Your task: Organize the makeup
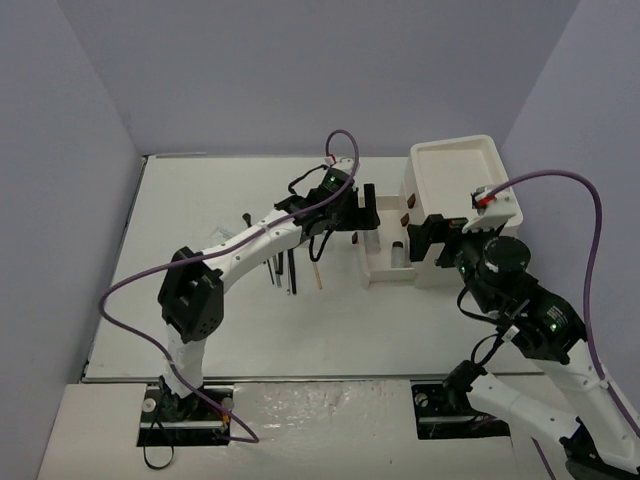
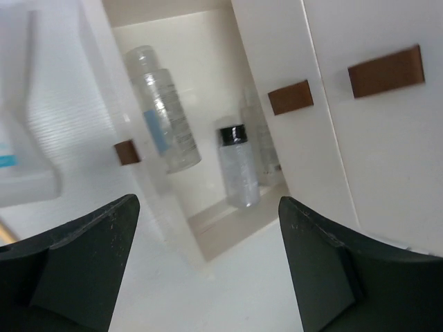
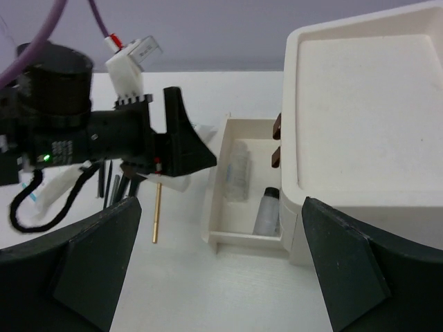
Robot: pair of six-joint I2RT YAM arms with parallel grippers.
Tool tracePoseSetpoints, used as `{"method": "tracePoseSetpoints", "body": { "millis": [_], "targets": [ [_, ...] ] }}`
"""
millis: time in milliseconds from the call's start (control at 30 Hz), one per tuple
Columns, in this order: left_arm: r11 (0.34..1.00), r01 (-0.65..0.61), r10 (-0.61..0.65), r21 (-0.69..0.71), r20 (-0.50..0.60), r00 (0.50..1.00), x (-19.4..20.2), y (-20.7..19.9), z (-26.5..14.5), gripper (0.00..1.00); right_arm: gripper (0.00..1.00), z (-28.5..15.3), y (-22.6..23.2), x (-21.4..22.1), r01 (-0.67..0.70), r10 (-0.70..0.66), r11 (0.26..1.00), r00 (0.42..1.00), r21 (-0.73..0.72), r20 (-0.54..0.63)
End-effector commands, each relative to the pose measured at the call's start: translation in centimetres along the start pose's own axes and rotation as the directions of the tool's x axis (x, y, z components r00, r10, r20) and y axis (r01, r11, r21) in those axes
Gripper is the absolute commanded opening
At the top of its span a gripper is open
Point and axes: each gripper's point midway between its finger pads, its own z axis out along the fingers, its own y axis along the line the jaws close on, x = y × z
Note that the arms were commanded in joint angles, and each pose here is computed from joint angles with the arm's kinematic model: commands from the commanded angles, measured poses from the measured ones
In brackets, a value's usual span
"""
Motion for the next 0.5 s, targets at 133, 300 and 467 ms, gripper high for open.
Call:
{"method": "tracePoseSetpoints", "body": {
  "millis": [133, 300, 467],
  "targets": [
    [0.957, -0.289, 0.290, -0.031, 0.158, 0.944, -2.6, 3.1, -6.4, 0.83, 0.99, 6.8, -2.9, -5.9, 0.038, -0.040, 0.988, 0.999, 0.147, 0.006],
    [0.946, -0.317, 0.304, 0.060, 0.166, 0.938, -1.3, 5.6, -6.3, 0.92, 0.98, 10.0, -9.6, -8.7, -0.025, 0.027, 0.975, 1.000, 0.219, -0.006],
    [0.905, -0.395, 0.358, 0.158, 0.217, 0.908, -1.5, 6.8, -5.3, 0.97, 0.97, 10.9, -15.2, -8.5, -0.130, 0.141, 0.958, 0.990, 0.257, -0.024]
  ]
}}
